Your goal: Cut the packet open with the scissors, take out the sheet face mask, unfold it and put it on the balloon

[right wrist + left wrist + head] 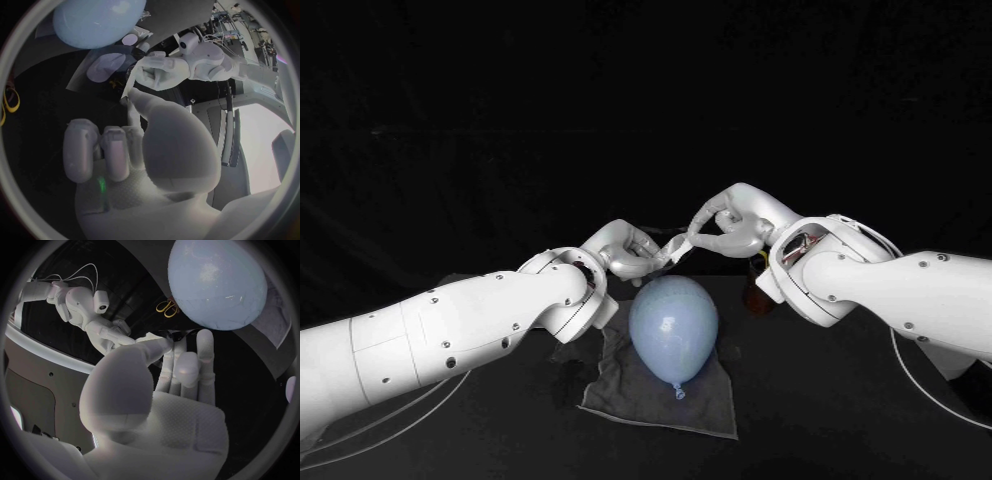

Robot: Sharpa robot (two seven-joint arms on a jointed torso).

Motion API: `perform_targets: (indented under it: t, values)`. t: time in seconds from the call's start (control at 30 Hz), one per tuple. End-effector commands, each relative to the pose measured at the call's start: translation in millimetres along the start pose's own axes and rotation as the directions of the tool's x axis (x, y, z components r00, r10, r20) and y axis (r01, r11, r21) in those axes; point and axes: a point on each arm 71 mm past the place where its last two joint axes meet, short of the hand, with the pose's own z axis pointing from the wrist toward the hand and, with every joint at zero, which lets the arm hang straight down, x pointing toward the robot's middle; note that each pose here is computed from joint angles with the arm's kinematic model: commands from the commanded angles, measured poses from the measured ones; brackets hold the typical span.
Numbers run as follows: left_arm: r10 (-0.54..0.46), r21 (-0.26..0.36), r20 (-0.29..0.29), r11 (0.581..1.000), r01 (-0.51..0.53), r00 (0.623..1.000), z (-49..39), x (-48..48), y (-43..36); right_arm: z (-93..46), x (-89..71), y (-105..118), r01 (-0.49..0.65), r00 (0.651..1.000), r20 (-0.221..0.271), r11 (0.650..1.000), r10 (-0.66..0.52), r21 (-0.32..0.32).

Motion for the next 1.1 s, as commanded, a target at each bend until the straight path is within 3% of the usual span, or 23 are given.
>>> perform_targets:
  t: [0.03,0.23,0.43,0.57,0.73,0.9,1.1]
  values:
    - [-0.010,-0.005,-0.011,1.000,0.010,1.000,0.9,1.3,-1.6,1.1,-3.8,4,-0.162,0.986,0.026,0.986,0.163,-0.047]
    - [-0.010,-0.007,-0.007,1.000,0.010,1.000,2.3,0.8,-1.1,4.0,-13.4,5,-0.266,0.958,0.085,0.960,0.273,-0.084]
    - [-0.011,-0.012,0.006,1.000,0.011,1.000,4.7,-2.3,1.8,7.7,-23.7,5,-0.346,0.930,0.100,0.934,0.354,-0.089]
    - [-0.015,-0.024,0.028,1.000,0.016,0.999,8.1,-8.4,7.8,9.7,-32.5,5,-0.400,0.907,0.104,0.912,0.408,-0.090]
    - [-0.031,-0.038,0.062,0.999,0.034,0.998,12.9,-20.1,17.9,11.8,-46.5,3,-0.448,0.881,0.124,0.889,0.456,-0.090]
    - [-0.078,-0.044,0.099,0.996,0.083,0.992,16.1,-39.1,28.4,11.8,-63.1,-2,-0.484,0.856,0.157,0.871,0.492,-0.085]
    - [-0.096,-0.036,0.135,0.994,0.102,0.986,16.7,-63.1,34.8,9.8,-77.1,-7,-0.502,0.842,0.180,0.861,0.508,-0.080]
